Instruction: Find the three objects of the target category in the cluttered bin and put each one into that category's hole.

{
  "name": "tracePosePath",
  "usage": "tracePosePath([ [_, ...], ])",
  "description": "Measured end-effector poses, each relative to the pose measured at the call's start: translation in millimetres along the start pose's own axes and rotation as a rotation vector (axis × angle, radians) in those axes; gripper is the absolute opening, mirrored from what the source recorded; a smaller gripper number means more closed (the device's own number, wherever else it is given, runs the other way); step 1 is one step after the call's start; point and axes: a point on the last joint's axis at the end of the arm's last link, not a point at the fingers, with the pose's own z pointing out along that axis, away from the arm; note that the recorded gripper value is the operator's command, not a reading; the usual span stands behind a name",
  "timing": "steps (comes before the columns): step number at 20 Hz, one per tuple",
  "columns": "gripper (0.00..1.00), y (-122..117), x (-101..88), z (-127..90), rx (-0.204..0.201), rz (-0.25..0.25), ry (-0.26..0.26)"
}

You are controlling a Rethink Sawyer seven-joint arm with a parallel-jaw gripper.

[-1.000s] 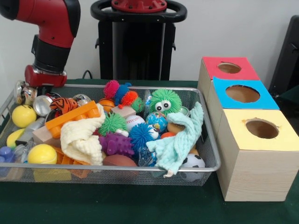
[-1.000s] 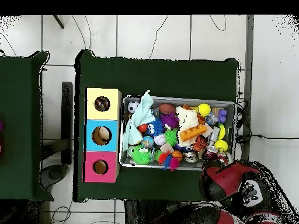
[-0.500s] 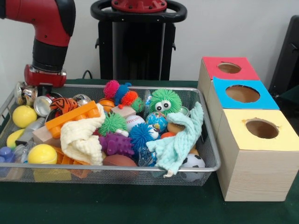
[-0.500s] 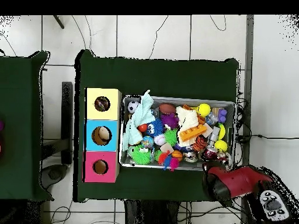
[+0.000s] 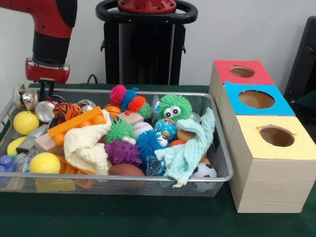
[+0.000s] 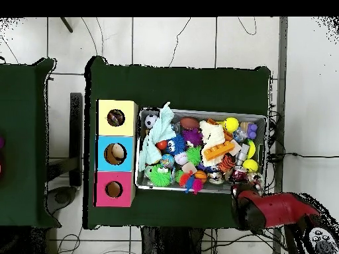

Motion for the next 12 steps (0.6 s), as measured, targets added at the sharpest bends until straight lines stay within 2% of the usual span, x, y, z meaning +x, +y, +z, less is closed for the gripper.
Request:
tracePosePath([
  [6,0.00,5.3,-1.3,-23.5,0.011,-0.016,0.045],
  [12,0.00,7.1,-8.1,-42.4,0.013,0.002,0.063],
])
